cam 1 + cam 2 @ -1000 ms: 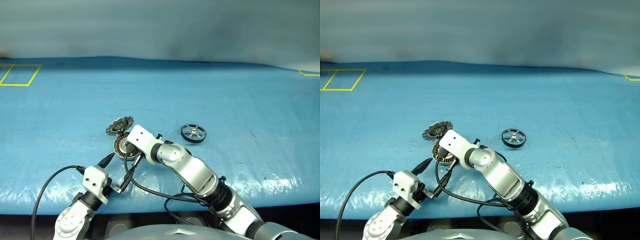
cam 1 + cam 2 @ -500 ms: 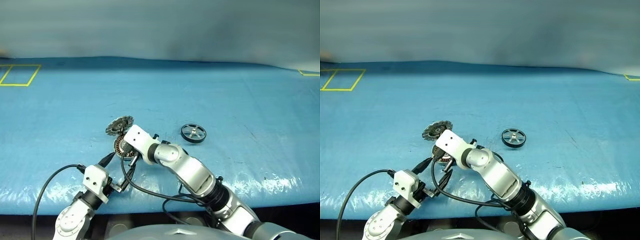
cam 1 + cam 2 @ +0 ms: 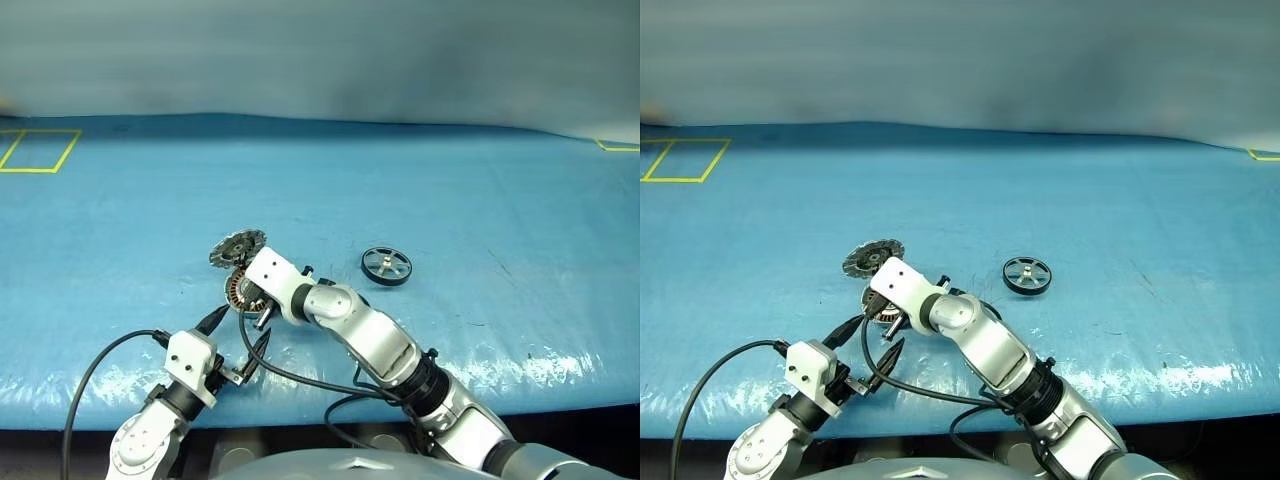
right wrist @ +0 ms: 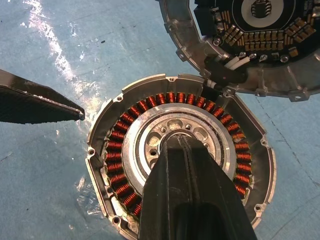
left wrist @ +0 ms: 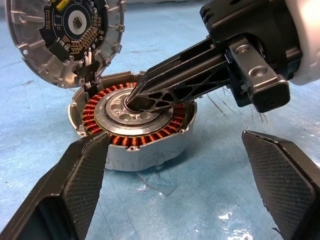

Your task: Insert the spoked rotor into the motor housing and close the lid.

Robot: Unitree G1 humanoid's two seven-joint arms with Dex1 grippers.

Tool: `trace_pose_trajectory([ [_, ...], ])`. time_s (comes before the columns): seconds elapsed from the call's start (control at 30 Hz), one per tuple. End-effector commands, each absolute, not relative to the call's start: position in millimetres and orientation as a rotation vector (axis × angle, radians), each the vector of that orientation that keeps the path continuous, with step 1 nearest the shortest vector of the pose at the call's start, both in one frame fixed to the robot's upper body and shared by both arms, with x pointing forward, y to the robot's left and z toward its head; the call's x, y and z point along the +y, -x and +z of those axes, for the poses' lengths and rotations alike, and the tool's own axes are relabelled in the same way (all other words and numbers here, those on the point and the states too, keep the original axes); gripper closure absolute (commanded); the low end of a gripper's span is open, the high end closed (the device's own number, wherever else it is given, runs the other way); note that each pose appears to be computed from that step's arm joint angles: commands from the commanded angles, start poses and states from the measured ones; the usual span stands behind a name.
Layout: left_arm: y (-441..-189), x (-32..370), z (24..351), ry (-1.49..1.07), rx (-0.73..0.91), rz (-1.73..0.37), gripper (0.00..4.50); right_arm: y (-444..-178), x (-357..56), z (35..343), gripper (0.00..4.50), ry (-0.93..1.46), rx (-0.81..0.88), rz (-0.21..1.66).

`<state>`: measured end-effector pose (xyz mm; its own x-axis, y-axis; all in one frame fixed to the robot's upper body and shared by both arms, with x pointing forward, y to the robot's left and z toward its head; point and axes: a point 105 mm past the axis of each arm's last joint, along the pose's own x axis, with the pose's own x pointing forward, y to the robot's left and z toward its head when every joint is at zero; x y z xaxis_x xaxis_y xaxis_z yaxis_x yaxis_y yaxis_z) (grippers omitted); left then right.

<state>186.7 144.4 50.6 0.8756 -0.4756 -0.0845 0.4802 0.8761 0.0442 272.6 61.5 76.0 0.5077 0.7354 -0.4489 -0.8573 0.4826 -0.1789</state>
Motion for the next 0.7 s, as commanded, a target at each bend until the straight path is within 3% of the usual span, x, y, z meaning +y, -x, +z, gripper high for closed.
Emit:
trace_pose_trajectory([
  [0.03,-187,141,61,-0.069,0.036,-0.504,0.0,-270,63,80,4.49,0.454,0.334,1.017],
  [0.23,-187,139,60,-0.059,0.036,-0.504,0.0,-262,62,76,4.49,0.519,0.408,1.097],
  [0.7,-187,140,57,-0.05,0.033,-0.482,0.0,-268,64,104,4.49,0.478,0.286,1.085],
])
